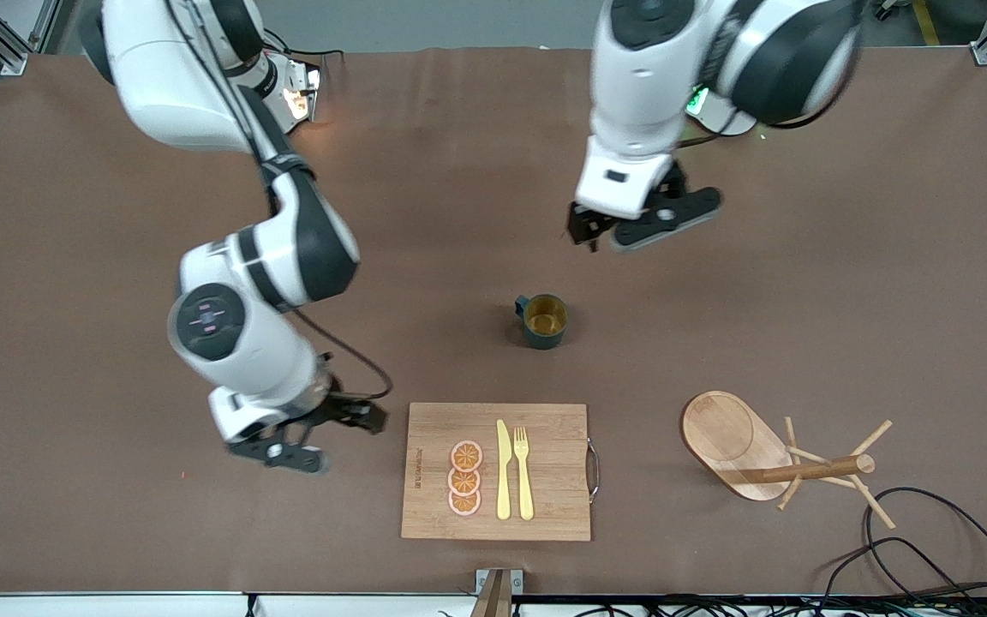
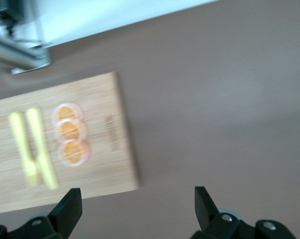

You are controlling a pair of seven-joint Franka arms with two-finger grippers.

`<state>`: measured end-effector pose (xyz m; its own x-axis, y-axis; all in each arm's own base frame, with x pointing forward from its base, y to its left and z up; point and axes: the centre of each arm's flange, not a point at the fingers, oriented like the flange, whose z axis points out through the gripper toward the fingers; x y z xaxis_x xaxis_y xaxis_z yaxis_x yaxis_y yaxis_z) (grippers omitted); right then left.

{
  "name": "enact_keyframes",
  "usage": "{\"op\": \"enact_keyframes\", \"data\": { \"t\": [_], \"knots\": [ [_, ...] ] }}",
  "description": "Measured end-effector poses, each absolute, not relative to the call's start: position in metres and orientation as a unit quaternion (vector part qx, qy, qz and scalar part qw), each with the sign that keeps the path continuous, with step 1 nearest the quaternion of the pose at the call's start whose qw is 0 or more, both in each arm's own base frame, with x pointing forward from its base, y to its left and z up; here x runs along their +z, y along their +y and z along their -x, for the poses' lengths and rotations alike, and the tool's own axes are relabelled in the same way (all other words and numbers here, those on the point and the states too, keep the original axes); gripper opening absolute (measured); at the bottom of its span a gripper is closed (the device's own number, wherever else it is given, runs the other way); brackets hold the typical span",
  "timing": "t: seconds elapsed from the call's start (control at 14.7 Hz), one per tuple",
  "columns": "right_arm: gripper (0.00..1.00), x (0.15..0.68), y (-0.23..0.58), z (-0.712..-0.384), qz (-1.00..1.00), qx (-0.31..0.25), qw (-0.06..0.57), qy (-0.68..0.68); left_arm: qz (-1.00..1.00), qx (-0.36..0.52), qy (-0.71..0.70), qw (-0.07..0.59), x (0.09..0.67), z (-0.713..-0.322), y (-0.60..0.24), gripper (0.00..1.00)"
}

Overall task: Pass cup and hang on rack
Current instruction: 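Set the mug down with the right gripper while the left gripper approaches, then lower the left gripper onto the mug handle and grasp it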

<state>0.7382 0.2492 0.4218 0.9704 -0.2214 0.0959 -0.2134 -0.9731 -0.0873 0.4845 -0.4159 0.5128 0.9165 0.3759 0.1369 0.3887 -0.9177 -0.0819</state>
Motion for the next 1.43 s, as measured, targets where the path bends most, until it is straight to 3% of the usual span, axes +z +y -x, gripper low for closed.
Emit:
{"op": "enact_keyframes", "data": {
  "t": [0.27,0.48,0.95,1.43],
  "knots": [
    [1.0,0.449,0.139,-0.752,0.993,-0.052,0.027,0.102,0.964,-0.101,-0.236,0.068,0.456,-0.464,-0.492,1.0],
    [1.0,0.475,0.083,-0.739,0.994,-0.049,0.024,0.098,0.953,-0.135,-0.26,0.079,0.41,-0.453,-0.531,0.98],
    [1.0,0.535,-0.006,-0.684,0.997,-0.053,0.02,0.047,0.911,-0.225,-0.34,0.066,0.313,-0.426,-0.585,0.96],
    [1.0,0.625,-0.034,-0.597,0.998,-0.03,0.024,0.041,0.887,-0.25,-0.376,0.098,0.24,-0.41,-0.591,0.93]
  ]
}}
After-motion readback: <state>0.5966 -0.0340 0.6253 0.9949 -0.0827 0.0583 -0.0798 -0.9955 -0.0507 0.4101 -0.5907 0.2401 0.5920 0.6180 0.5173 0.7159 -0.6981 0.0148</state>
